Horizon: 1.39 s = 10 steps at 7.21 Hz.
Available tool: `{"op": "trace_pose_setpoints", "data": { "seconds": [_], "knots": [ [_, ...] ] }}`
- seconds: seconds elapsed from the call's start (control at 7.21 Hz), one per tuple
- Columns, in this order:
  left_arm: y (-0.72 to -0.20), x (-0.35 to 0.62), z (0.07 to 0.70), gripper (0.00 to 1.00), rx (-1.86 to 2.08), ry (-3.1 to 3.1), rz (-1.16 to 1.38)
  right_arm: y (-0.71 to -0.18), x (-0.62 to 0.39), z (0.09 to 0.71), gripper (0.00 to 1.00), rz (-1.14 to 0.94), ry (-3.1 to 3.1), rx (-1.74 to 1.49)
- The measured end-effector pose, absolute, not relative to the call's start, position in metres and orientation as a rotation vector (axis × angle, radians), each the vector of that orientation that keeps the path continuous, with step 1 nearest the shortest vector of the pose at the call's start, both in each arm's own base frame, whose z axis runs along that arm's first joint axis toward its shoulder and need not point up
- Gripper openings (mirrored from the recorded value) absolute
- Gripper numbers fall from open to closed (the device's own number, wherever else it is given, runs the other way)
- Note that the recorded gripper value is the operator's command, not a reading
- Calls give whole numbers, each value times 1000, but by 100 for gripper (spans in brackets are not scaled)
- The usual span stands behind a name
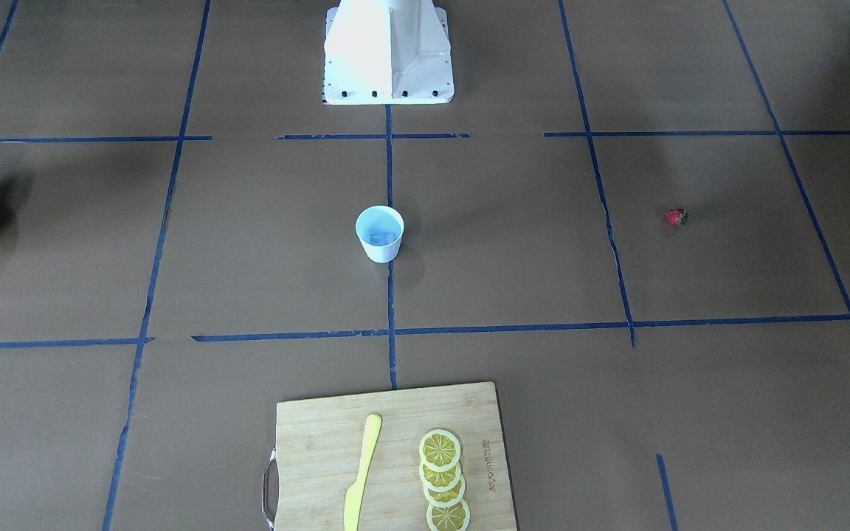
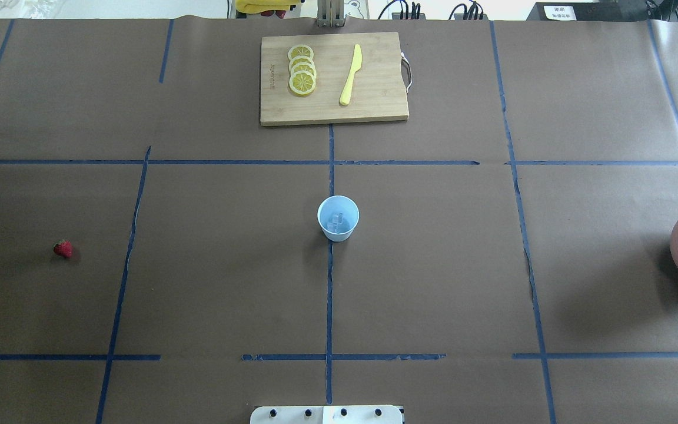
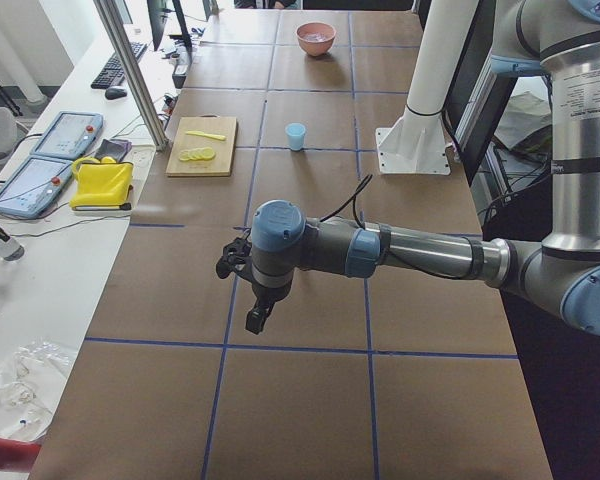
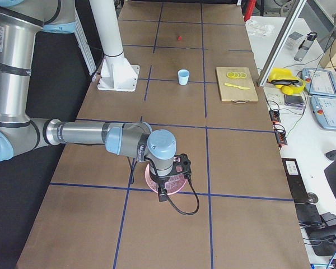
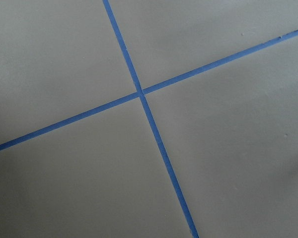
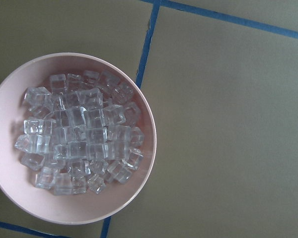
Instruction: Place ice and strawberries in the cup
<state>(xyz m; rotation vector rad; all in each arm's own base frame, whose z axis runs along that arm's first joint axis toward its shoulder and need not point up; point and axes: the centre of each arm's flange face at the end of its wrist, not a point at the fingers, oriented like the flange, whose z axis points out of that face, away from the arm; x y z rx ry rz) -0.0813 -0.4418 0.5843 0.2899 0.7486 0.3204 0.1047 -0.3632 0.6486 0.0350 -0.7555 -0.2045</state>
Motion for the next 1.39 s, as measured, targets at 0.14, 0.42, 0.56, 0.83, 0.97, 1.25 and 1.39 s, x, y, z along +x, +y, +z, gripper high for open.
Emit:
{"op": "trace_pose_setpoints", "data": {
  "seconds": [0.14, 0.42, 0.56, 0.83, 0.97, 1.25, 1.39],
  "knots": [
    [-442, -80, 581, 100, 282, 766, 285, -360, 106, 643, 99, -158, -766, 32],
    [-445, -64, 563, 100, 289, 821, 209, -362, 107, 631, 99, -118, -767, 40],
    [-445, -46, 557, 100, 286, 840, 211, -363, 107, 629, 99, -114, -767, 44],
    [-441, 11, 545, 100, 235, 884, 179, -364, 107, 626, 99, -114, -767, 48],
    [-432, 40, 545, 100, 213, 896, 150, -364, 107, 626, 99, -114, -767, 49],
    [-418, 108, 540, 100, 186, 893, 90, -364, 107, 626, 99, -116, -767, 50],
    [-411, 145, 537, 100, 184, 877, 61, -364, 107, 626, 99, -116, -767, 50]
  ]
}}
